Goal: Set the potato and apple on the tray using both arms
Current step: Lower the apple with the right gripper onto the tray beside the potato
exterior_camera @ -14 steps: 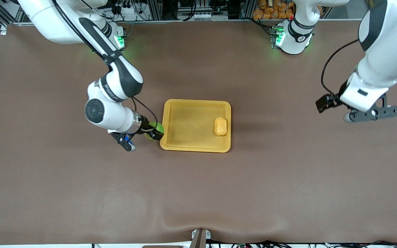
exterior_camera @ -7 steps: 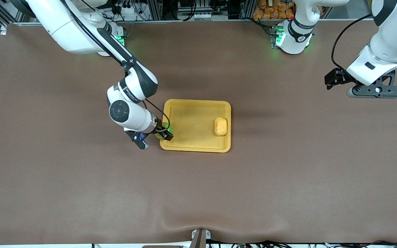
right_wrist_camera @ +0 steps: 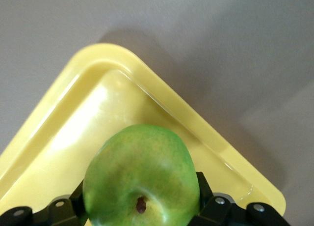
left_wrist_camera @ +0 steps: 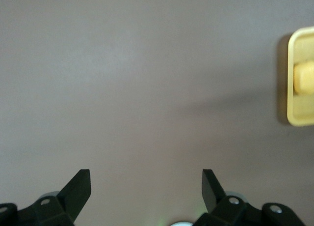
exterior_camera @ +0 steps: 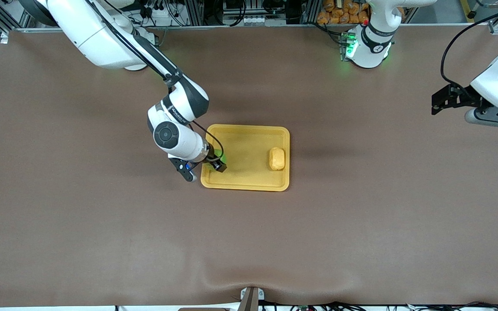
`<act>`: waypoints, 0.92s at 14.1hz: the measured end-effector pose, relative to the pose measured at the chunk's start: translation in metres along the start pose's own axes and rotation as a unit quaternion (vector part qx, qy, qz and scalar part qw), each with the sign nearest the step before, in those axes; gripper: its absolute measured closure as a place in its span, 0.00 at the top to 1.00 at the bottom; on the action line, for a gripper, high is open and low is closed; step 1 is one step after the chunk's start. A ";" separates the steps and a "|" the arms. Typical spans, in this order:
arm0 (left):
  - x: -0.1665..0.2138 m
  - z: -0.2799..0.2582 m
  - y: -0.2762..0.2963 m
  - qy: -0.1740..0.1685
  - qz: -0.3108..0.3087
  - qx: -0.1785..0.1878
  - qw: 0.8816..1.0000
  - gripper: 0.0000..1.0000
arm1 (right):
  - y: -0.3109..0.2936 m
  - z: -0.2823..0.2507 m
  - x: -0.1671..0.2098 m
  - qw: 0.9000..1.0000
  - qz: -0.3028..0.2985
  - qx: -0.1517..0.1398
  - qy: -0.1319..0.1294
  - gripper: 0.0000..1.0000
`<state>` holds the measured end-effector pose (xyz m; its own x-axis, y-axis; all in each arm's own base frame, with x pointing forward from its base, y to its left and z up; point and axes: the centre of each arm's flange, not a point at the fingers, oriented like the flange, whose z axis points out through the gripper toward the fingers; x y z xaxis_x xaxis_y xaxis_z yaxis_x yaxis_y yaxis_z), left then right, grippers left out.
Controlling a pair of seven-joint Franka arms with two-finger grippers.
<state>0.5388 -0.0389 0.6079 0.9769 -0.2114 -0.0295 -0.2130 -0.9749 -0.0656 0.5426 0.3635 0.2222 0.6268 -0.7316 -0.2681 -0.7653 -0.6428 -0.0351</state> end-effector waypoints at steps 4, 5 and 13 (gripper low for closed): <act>-0.006 -0.019 0.000 0.003 0.000 -0.006 1.000 1.00 | 0.002 0.014 -0.001 1.000 0.005 -0.011 0.002 0.84; -0.006 -0.021 0.001 0.005 -0.003 -0.008 1.000 1.00 | 0.003 0.017 0.000 1.000 0.006 -0.013 0.001 0.84; -0.007 -0.016 0.010 -0.015 -0.024 -0.010 1.000 1.00 | -0.017 -0.014 -0.002 1.000 0.008 -0.025 -0.002 1.00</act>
<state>0.5303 -0.0485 0.6237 0.9851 -0.1622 -0.0567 -0.1649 -0.9852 -0.0470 0.5566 0.3730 0.2365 0.6141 -0.7412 -0.2712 -0.7667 -0.6418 0.0178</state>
